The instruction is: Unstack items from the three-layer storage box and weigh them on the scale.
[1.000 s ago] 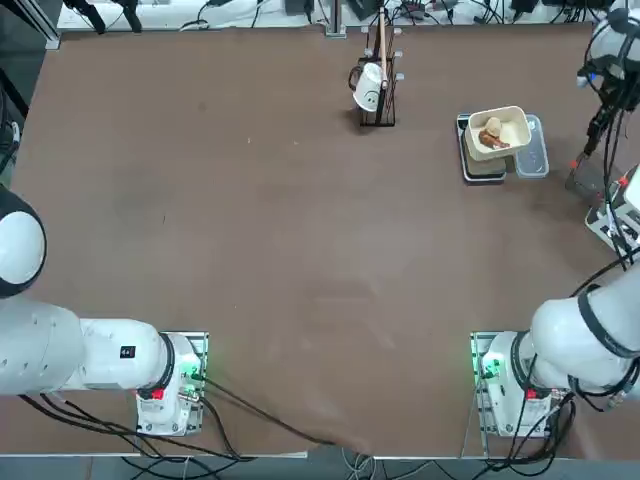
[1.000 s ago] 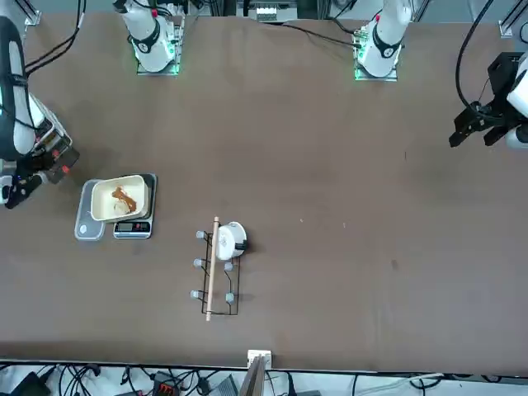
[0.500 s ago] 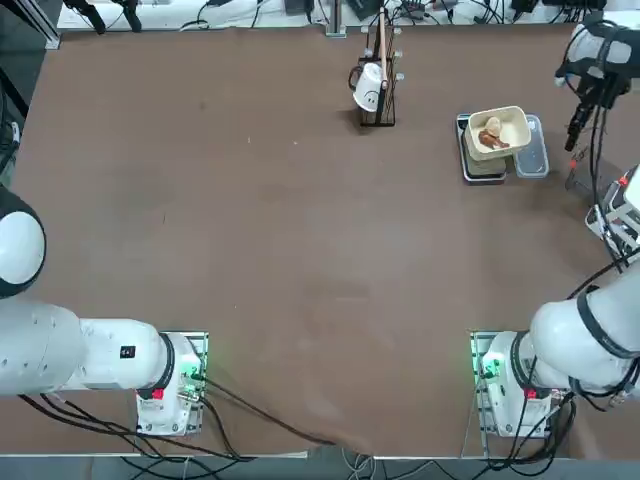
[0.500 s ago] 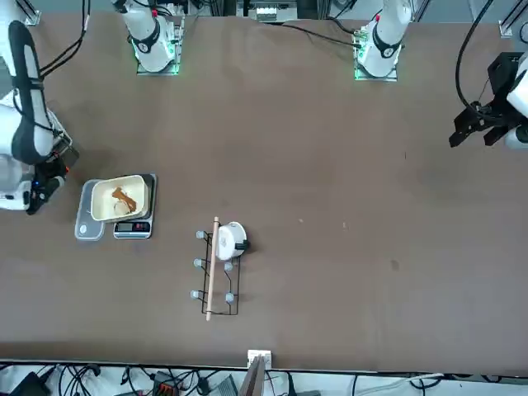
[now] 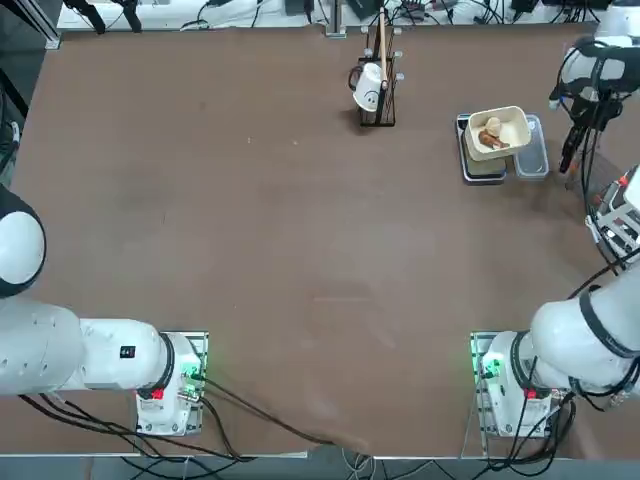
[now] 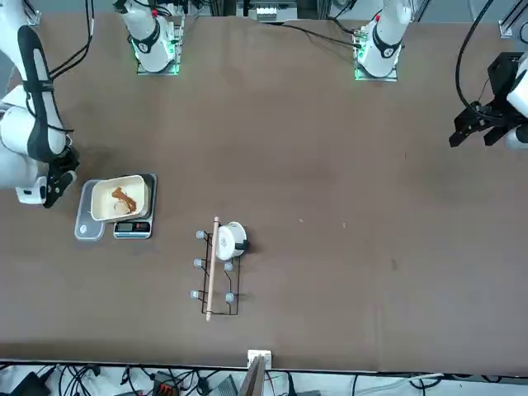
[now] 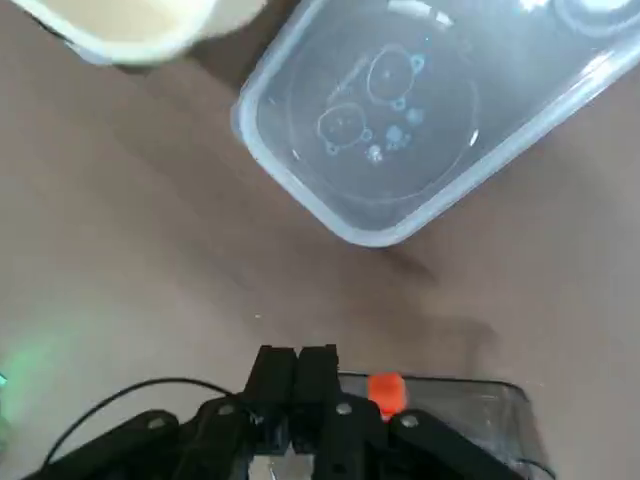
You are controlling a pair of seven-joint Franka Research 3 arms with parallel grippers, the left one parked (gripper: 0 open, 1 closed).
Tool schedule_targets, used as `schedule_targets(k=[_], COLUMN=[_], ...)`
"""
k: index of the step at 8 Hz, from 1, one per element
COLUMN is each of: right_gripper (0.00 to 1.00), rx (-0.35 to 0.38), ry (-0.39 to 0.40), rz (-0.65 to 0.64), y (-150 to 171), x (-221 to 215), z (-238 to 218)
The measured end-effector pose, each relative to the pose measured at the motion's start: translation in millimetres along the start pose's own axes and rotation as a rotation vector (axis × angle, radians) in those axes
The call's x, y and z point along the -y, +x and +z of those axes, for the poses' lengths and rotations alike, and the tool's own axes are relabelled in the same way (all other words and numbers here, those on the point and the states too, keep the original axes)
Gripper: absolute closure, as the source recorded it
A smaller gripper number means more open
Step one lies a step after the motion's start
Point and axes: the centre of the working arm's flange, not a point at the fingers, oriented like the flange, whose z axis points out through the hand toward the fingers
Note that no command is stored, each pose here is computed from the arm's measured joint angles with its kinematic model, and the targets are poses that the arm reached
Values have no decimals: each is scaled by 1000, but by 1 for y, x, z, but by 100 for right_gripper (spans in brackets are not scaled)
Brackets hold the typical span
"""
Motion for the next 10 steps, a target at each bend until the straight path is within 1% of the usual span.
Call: schedule_targets(k=[2, 3, 5, 6, 9, 10], right_gripper=[99, 99, 99, 99, 99, 99], rx=[15, 44, 95, 107, 106, 102], ry=[-16, -26, -22, -14, 13, 11], rz=[-2, -7, 8, 21, 72, 74], y=[-9, -17, -47, -61, -95, -96], x=[-4, -7, -17, -21, -31, -31], z=[9, 13, 31, 38, 52, 52])
